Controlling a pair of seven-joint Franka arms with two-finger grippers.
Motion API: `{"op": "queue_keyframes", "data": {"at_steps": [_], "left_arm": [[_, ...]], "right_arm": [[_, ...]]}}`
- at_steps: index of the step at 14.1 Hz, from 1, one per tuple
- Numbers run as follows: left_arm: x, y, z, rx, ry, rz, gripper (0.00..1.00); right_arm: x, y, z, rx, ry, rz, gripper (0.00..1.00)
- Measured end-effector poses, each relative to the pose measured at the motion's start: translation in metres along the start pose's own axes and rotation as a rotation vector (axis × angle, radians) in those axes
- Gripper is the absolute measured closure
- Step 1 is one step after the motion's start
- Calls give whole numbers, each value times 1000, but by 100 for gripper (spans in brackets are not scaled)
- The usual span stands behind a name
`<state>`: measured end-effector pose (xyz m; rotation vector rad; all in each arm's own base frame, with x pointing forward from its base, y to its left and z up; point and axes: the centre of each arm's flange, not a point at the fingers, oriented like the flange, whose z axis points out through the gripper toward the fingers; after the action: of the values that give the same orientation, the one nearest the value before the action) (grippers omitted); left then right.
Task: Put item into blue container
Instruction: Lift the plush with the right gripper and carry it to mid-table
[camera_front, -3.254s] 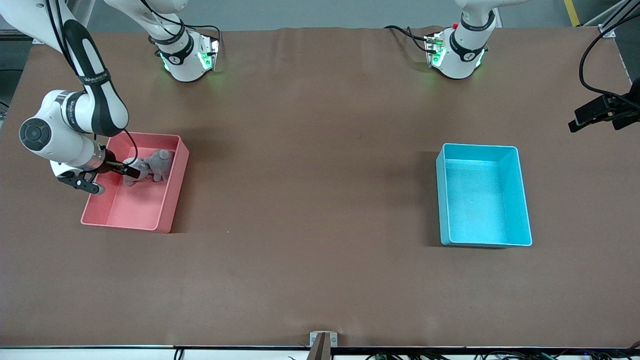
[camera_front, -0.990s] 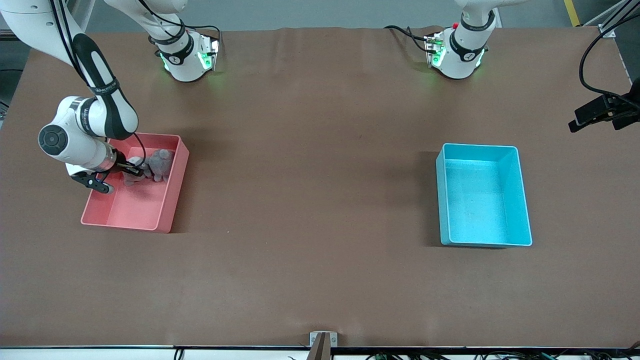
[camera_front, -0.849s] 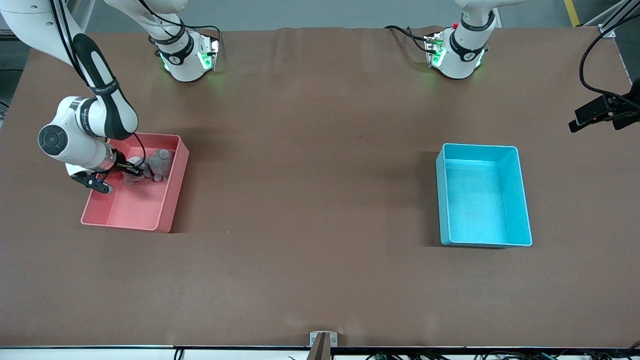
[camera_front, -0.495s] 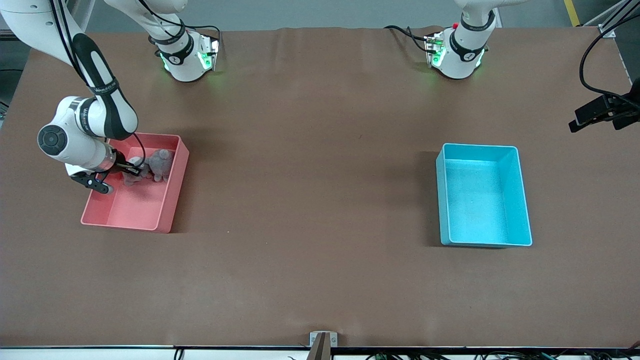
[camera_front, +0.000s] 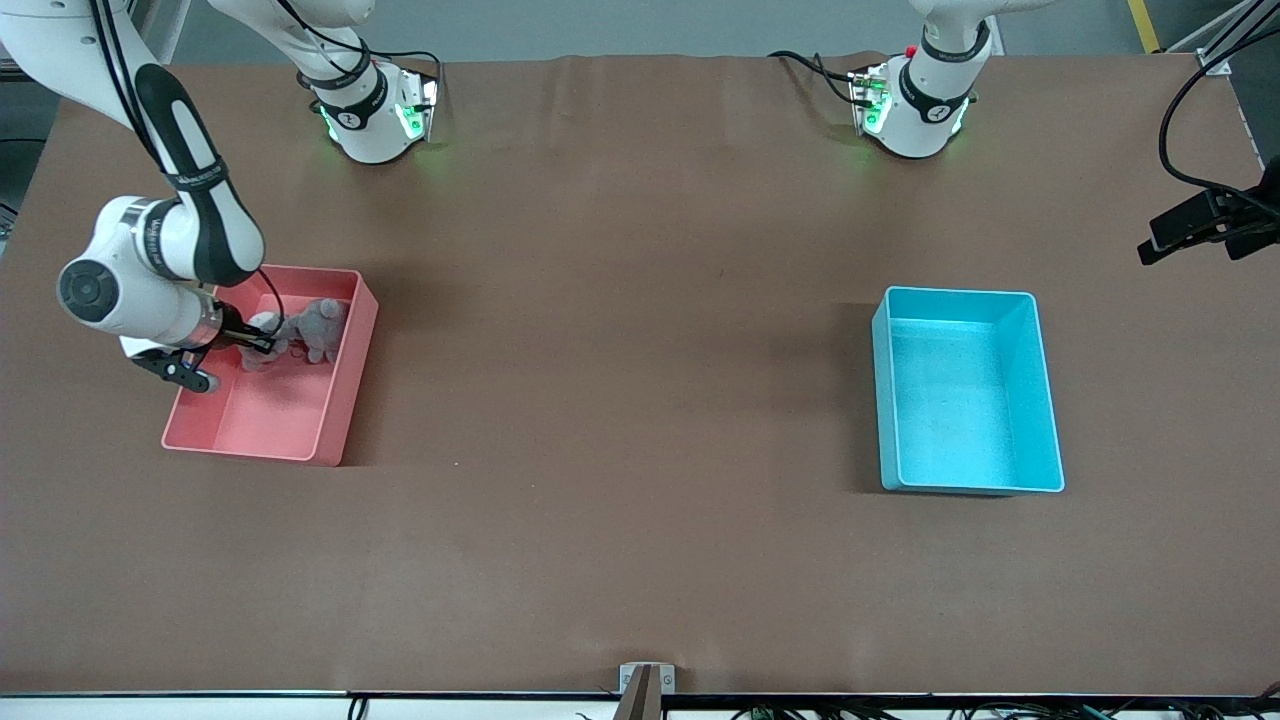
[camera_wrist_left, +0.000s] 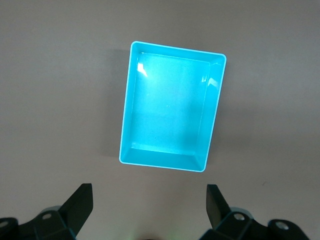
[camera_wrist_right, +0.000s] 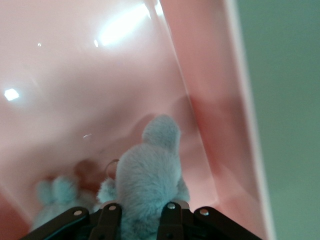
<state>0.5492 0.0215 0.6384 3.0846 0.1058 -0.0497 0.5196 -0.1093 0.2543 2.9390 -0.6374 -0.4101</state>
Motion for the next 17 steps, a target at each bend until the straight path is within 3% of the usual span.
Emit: {"op": "queue_keyframes", "data": {"at_steps": [2, 4, 6, 9, 13, 17], "left_arm": [[0, 0, 0, 0, 0, 0, 0], [0, 0, 0, 0, 0, 0, 0], [0, 0, 0, 0, 0, 0, 0], [0, 0, 0, 0, 0, 0, 0], [0, 0, 0, 0, 0, 0, 0], [0, 0, 0, 0, 0, 0, 0]], "right_arm": [[11, -16, -86, -27, -26, -8, 78], [2, -46, -154, -40, -3, 22, 78], [-21, -103, -184, -31, 27, 75, 78], [-73, -204, -192, 73, 8, 176, 78], [-148, -331, -182, 162, 95, 318, 78], [-214, -435, -115, 217, 135, 434, 78]]}}
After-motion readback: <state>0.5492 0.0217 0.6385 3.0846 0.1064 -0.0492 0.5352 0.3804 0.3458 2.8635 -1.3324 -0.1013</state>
